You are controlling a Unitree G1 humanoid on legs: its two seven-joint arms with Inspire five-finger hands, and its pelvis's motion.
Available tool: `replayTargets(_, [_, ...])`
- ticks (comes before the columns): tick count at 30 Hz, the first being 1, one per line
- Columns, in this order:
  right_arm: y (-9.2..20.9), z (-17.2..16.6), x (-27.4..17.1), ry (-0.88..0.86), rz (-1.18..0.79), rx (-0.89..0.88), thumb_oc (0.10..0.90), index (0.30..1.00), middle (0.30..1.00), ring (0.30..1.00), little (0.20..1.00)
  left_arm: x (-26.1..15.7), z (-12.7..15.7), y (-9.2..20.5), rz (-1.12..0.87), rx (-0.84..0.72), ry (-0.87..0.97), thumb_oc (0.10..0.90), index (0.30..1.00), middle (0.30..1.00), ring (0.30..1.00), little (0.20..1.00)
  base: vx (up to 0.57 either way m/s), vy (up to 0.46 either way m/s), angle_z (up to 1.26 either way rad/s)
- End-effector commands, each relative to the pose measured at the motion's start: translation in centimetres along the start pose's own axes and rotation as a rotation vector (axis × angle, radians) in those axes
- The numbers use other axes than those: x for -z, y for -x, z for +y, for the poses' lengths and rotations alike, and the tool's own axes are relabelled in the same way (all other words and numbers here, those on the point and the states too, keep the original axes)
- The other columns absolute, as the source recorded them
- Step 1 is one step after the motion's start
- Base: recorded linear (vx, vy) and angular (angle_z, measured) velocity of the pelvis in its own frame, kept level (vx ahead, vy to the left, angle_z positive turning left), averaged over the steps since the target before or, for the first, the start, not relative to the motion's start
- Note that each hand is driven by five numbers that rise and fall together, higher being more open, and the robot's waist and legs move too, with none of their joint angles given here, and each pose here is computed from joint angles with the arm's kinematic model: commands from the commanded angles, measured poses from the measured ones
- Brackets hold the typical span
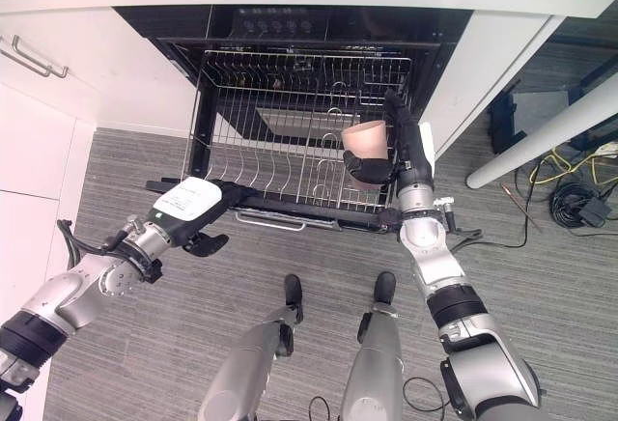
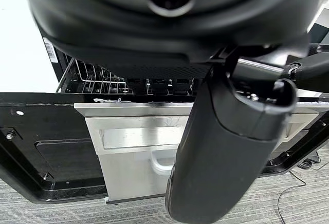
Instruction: Place the dishes in the dishwasher.
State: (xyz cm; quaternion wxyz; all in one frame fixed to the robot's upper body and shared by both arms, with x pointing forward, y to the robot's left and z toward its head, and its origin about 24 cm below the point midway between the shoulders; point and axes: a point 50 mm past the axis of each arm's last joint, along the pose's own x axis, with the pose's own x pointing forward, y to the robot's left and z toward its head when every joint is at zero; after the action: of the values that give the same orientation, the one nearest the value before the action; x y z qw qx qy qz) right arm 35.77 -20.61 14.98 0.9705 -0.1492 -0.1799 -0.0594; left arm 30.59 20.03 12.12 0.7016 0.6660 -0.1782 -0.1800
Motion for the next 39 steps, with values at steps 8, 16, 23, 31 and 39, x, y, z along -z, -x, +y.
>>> replayTargets(8, [-1.2, -1.2, -9.2, -0.092, -0.462, 0.074, 0.800, 0.900, 0.900, 0.900, 0.900, -1.7, 3.9, -0.9, -0.070, -0.219, 0.030, 0.800, 0.900, 0.900, 0.900, 0.900, 0.00, 0.004, -0.01])
replayTargets(16, [-0.4, -1.0, -9.8, -0.083, -0.528, 0.098, 0.800, 0.900, 0.900, 0.900, 0.900, -1.8, 3.4, -0.7, -0.064, -0.221, 0.037, 0.800, 0.900, 0.900, 0.900, 0.900, 0.00, 0.010, -0.04])
replayTargets(23, [1.3, -0.5, -12.1, -0.187, -0.706, 0.043, 0.800, 0.900, 0.900, 0.900, 0.900, -1.7, 2.9, -0.1, -0.032, -0.236, 0.072, 0.800, 0.900, 0.900, 0.900, 0.900, 0.00, 0.000, 0.00])
replayTargets(31, [7.3, 0.0, -12.8, -0.305, -0.863, -0.082, 0.800, 0.900, 0.900, 0.900, 0.900, -0.2, 0.6, 2.8, 0.117, -0.350, 0.144, 0.800, 0.900, 0.900, 0.900, 0.900, 0.04, -0.050, -0.01])
replayTargets(39, [8.3, 0.1, -10.3, -0.341, -0.709, -0.103, 0.800, 0.900, 0.900, 0.900, 0.900, 0.7, -0.3, 5.5, 0.213, -0.506, 0.259, 0.800, 0.900, 0.900, 0.900, 0.900, 0.07, -0.157, 0.02])
